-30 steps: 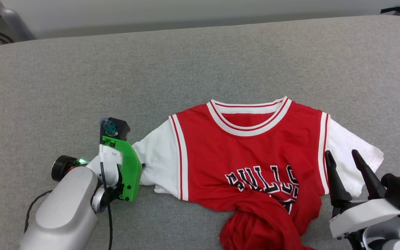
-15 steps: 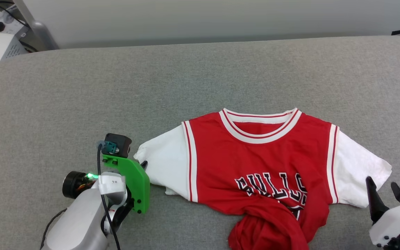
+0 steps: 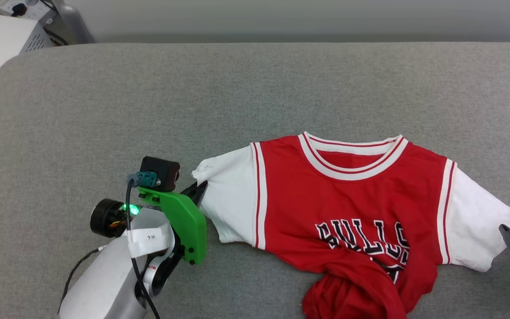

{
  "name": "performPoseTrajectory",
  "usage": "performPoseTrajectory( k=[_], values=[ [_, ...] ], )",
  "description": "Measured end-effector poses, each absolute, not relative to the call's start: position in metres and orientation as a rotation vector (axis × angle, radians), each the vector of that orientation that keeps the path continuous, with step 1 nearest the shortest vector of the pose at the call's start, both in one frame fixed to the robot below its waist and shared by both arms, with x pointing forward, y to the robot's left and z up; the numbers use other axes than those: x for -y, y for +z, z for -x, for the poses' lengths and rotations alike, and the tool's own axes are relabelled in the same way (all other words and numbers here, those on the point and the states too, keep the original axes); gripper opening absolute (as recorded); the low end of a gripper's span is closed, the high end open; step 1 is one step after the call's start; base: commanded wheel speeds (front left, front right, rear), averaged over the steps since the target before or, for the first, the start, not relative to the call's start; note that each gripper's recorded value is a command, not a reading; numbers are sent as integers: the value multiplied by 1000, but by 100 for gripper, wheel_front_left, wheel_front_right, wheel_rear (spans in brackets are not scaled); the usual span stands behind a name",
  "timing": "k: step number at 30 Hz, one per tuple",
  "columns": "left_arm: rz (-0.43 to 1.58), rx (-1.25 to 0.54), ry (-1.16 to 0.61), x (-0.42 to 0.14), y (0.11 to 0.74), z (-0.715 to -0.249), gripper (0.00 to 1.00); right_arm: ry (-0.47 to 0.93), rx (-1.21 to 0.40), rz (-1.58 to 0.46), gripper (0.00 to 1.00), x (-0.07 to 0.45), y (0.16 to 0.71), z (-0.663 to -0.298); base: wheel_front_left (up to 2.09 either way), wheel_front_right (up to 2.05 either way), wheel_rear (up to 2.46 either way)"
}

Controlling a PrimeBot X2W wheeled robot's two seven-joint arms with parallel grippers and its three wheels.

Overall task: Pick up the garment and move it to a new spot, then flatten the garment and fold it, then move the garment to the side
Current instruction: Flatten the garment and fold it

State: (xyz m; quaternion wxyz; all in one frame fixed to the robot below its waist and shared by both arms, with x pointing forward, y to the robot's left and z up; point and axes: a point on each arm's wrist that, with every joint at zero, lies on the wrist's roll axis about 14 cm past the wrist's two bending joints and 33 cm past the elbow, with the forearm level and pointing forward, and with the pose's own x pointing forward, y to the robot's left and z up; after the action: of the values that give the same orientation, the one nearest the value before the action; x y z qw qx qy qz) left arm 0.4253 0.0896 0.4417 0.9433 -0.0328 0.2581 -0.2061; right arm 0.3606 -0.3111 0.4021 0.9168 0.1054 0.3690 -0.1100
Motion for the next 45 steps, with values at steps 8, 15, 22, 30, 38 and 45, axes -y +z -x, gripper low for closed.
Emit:
performPoseTrajectory(
  k=[8, 15, 22, 30, 38, 45],
  values=[
    [65, -543, -407, -97, 432, -429, 0, -186, -902, -210, 100, 302, 372, -379, 0, 0, 0],
    [69, -556, -391, -102, 427, -429, 0, -145, -992, -225, 0, 291, 353, -379, 0, 0, 0],
    [69, -476, -379, -106, 446, -436, 0, -125, -914, -178, 0, 294, 374, -389, 0, 0, 0],
    [23, -332, -341, -122, 498, -464, 0, -90, -679, -83, 0, 300, 453, -428, 0, 0, 0],
    [65, -160, -285, -144, 560, -516, 0, -65, -466, -1, 0, 297, 535, -472, 0, 0, 0],
    [81, 53, -246, -158, 623, -574, 0, -56, -266, 101, 0, 291, 602, -528, 0, 0, 0]
  ],
)
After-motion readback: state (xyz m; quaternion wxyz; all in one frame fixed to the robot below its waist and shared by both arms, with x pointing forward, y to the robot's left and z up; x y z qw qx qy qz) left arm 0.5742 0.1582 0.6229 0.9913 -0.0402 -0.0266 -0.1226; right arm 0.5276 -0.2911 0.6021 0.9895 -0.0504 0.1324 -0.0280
